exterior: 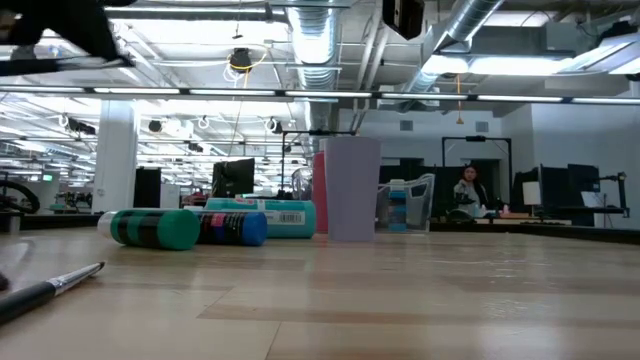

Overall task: Pick & Place Paint Supplies
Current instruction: Put the black paint brush into the violet cup

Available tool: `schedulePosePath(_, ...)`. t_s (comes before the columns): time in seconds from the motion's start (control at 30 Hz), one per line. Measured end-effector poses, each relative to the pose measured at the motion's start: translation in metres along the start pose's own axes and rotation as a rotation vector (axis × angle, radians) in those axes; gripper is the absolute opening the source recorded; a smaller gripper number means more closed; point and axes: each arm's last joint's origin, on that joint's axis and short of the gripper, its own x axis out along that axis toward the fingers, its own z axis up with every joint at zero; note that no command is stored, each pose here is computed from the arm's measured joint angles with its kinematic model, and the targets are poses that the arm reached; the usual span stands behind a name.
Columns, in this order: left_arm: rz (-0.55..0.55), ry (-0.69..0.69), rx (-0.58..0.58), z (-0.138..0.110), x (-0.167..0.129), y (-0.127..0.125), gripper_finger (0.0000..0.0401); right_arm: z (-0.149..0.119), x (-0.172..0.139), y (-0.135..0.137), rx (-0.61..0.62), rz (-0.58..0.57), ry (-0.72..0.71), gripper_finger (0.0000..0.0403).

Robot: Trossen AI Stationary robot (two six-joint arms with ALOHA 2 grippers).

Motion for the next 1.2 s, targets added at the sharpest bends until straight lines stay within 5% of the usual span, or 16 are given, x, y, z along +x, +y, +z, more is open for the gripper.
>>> schedulePosePath(0.57, -0.197, -0.320, -0.229, 0.043, -0.010, -0.017, 0.0001, 0.002, 0.005, -0.002, 0.134, 0.134, 0.089, 0.0072)
schedulePosePath(0.83, -0.351, -0.405, -0.202, 0.060, -0.026, -0.035, 0.0001, 0.014, 0.003, 0.007, 0.205, 0.309, 0.043, 0.0073)
schedulePosePath(1.2, -0.518, -0.502, -0.179, 0.082, -0.041, -0.056, 0.0001, 0.028, 0.004, -0.009, 0.293, 0.301, 0.022, 0.0137)
